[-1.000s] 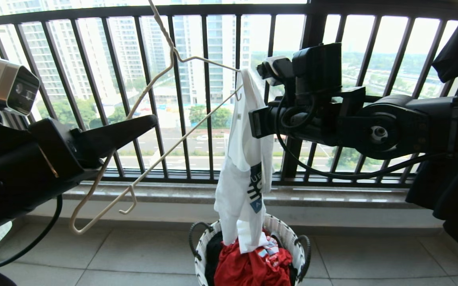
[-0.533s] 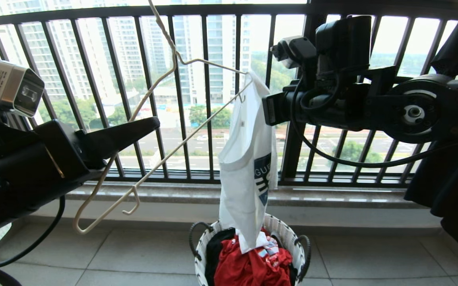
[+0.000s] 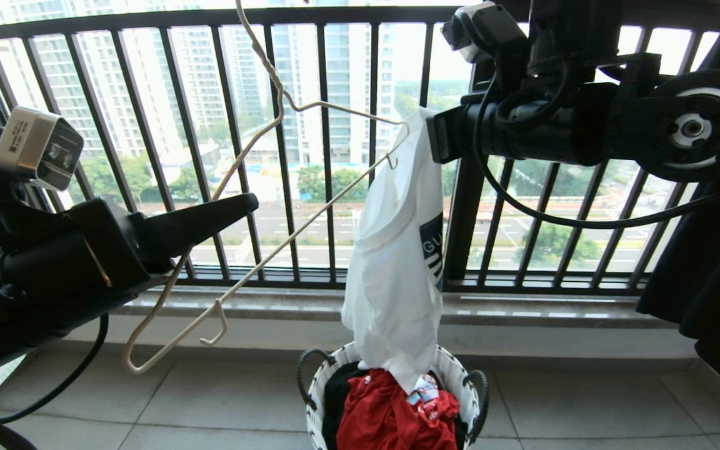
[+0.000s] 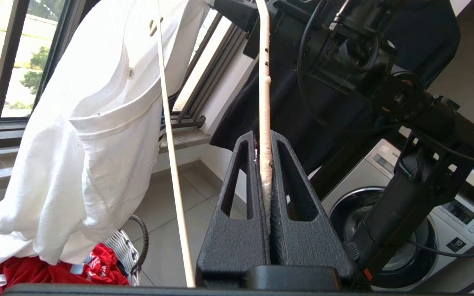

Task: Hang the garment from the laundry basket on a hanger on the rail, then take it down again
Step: Hang the clothes on the clothes rack

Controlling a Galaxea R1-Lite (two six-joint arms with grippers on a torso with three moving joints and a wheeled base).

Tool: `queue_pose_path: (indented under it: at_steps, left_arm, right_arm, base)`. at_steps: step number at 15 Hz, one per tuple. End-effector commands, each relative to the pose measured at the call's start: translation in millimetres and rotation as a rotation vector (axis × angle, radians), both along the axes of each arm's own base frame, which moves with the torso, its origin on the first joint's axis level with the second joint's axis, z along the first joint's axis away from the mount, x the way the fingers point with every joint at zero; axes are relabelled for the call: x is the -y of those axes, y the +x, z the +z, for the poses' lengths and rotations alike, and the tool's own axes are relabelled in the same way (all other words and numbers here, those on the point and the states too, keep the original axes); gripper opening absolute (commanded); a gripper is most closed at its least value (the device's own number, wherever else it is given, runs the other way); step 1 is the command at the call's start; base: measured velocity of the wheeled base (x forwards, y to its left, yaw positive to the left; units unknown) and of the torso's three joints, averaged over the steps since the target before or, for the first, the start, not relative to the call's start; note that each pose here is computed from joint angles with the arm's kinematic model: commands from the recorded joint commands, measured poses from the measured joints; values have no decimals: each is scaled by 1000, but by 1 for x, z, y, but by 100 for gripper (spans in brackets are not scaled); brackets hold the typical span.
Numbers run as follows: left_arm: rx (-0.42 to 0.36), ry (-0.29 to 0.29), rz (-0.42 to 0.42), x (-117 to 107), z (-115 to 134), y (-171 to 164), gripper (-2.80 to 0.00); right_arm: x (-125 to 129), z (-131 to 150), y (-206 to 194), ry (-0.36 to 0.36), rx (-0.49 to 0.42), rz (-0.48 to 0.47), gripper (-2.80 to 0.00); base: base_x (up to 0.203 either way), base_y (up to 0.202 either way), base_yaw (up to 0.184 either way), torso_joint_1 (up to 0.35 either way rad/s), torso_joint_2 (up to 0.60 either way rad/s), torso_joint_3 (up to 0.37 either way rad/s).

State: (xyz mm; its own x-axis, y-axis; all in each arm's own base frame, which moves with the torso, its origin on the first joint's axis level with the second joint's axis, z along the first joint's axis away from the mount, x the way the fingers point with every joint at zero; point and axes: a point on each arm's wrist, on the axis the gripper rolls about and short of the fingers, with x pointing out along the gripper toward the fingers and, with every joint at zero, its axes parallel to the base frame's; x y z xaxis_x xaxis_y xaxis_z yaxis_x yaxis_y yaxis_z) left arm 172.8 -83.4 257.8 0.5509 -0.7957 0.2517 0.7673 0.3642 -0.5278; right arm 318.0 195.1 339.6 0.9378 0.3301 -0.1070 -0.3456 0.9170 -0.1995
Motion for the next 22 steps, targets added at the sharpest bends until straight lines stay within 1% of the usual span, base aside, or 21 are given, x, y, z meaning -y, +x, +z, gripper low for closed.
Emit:
queue_pose_path:
  at_steps: [1, 2, 3, 5, 9, 10, 12, 13, 15, 17, 20, 22]
  left_arm:
    - [-14, 3, -39, 6, -4, -2, -280]
    - [-19, 5, -57, 9, -5, -4, -280]
    - [-22, 7, -68, 11, -6, -5, -280]
    - [-40, 14, -90, 17, -9, -5, -280]
    - [-68, 27, -84, 22, -16, 4, -280]
    - [-66, 40, -74, 23, -18, 7, -280]
    - [-50, 75, -8, 26, -24, 15, -280]
    - [-43, 77, 20, 27, -24, 18, -280]
    - [-51, 83, 32, 28, -26, 22, -280]
    - [-64, 90, 31, 30, -29, 25, -280]
    - [-76, 95, 23, 31, -32, 25, -280]
    - [-81, 96, 11, 32, -33, 25, -280]
  right_arm:
    - [-2, 15, 2, 17, 35, 0, -280]
    - [-3, 14, 4, -14, 32, 3, -280]
    - [-4, 14, 4, -28, 35, 6, -280]
    - [-6, 14, 3, -28, 37, 13, -280]
    - [-6, 20, -5, -17, 51, 24, -280]
    - [-5, 24, -9, -13, 57, 26, -280]
    - [-1, 30, -19, -2, 67, 34, -280]
    - [1, 32, -23, -1, 68, 35, -280]
    - [2, 31, -35, -5, 57, 54, -280]
    - [-8, 30, -47, -8, 51, 98, -280]
    - [-32, 26, -58, -13, 46, 167, -280]
    - [-49, 24, -60, -13, 48, 186, -280]
  base:
    - [0, 0, 0, 0, 0, 0]
    - [0, 0, 0, 0, 0, 0]
    - [0, 0, 0, 0, 0, 0]
    - [0, 0, 0, 0, 0, 0]
    - [0, 0, 0, 0, 0, 0]
    - [0, 0, 0, 0, 0, 0]
    - [0, 0, 0, 0, 0, 0]
    - [0, 0, 0, 0, 0, 0]
    - [0, 0, 0, 0, 0, 0]
    - [0, 0, 0, 0, 0, 0]
    - [0, 0, 0, 0, 0, 0]
    - [0, 0, 0, 0, 0, 0]
